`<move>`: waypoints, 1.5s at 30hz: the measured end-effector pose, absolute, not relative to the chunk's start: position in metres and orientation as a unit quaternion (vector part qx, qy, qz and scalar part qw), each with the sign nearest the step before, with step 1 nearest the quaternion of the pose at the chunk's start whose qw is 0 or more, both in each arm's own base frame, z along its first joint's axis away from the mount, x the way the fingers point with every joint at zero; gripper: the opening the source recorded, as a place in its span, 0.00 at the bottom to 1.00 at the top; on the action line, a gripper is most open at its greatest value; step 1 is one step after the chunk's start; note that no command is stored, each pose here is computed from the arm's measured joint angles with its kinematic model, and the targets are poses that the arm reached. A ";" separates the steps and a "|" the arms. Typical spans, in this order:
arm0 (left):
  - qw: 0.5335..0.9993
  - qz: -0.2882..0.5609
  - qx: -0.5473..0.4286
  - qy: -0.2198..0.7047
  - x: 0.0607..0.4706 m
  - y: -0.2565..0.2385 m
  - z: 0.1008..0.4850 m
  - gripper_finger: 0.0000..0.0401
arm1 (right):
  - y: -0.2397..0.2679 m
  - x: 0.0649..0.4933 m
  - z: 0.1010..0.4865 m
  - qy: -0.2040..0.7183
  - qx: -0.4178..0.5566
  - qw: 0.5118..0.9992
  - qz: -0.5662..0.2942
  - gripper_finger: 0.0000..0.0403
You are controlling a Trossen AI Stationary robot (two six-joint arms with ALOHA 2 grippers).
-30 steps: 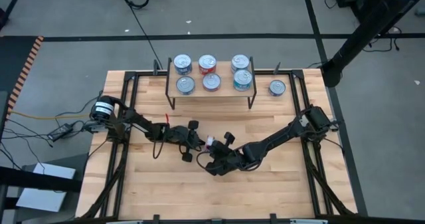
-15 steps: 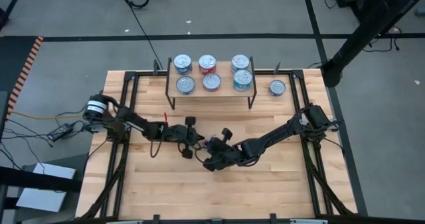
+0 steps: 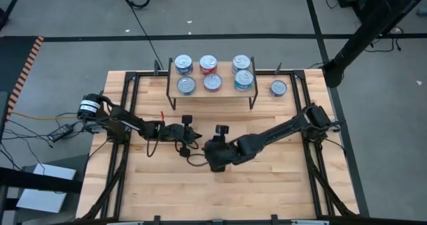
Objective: Stack canned seafood by type on shelf
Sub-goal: Stack the red tuna can on top of the red tuna can on the shelf
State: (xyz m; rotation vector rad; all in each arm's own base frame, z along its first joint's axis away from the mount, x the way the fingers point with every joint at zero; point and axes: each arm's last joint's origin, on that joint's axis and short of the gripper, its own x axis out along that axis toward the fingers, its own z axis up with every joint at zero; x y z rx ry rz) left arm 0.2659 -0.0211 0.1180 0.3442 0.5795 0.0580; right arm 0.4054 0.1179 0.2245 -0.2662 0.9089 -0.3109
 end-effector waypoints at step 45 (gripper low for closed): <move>0.941 0.026 0.169 0.293 0.265 -0.021 0.116 0.02 | 0.054 0.402 0.198 0.566 -0.179 0.804 -0.037 0.54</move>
